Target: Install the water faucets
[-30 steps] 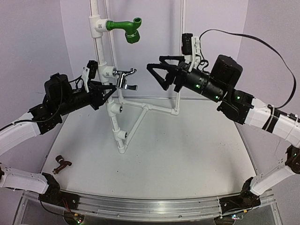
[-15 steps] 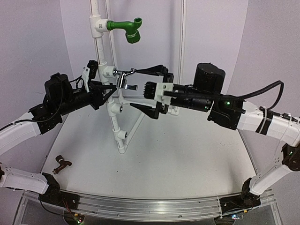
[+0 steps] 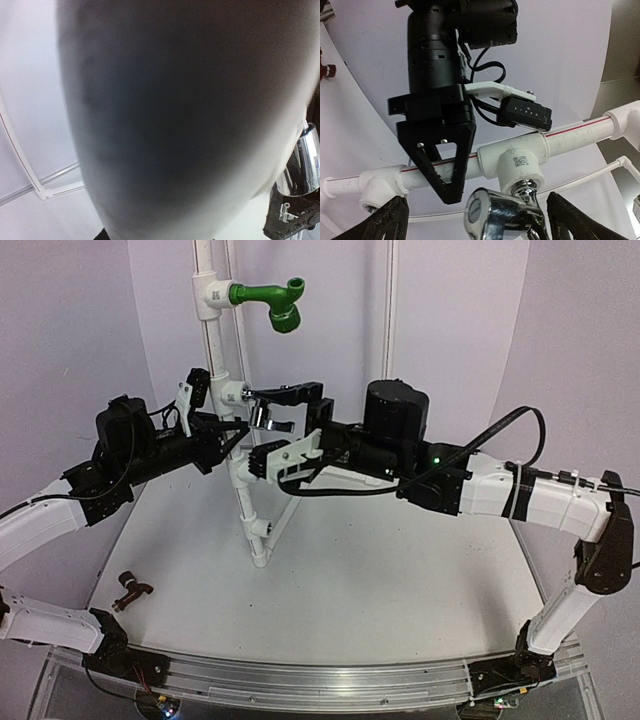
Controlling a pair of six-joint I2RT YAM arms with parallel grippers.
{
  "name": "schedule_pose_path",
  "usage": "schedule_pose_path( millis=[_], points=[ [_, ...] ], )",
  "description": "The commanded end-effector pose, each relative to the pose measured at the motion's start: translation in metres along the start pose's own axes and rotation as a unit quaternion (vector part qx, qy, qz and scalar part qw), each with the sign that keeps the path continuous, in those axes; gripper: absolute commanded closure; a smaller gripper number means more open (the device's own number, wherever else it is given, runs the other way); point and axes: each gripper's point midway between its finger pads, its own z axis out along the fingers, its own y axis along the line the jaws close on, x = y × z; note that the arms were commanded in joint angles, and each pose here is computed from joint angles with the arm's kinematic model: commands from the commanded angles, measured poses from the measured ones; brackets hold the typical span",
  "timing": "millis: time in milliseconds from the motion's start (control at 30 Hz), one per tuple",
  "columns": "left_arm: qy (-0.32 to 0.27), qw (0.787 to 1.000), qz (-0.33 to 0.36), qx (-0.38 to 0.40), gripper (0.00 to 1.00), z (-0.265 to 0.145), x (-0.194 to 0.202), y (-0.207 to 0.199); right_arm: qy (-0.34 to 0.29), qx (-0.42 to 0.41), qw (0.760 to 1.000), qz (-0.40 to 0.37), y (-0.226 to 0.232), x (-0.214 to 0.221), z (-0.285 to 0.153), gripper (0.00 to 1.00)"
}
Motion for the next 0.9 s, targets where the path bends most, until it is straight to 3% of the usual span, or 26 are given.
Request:
schedule_pose_path(
  millis=[0, 233, 467, 567, 667, 733, 867],
  points=[
    [0.121, 0.986, -0.113, -0.005, 1.0, -0.002, 0.066, -0.001, 0.028, 0.071, 0.997, -0.029, -0.044, 0.004, 0.008, 0.07],
    [0.121, 0.986, -0.114, -0.002, 1.0, -0.001, 0.065, -0.002, 0.041, 0.077, 0.996, -0.003, -0.051, 0.009, 0.013, 0.2],
    [0.121, 0.986, -0.114, -0.001, 1.0, -0.002, 0.065, -0.003, 0.029, 0.055, 0.995, 0.078, -0.046, 0.005, 0.012, 0.53],
    [0.12, 0.986, -0.115, 0.0, 1.0, -0.002, 0.064, -0.003, 0.022, 0.056, 0.987, 0.149, -0.05, 0.003, 0.011, 0.68],
    [0.118, 0.986, -0.115, 0.001, 1.0, -0.002, 0.062, -0.003, 0.005, 0.056, 0.969, 0.24, -0.057, -0.003, 0.008, 0.78],
    [0.117, 0.986, -0.116, 0.002, 1.0, -0.002, 0.062, -0.004, -0.003, 0.06, 0.952, 0.299, -0.062, -0.004, 0.007, 0.8],
    [0.118, 0.986, -0.118, 0.003, 1.0, -0.002, 0.062, -0.004, -0.008, 0.081, 0.895, 0.438, -0.074, 0.0, 0.007, 0.78]
  ],
)
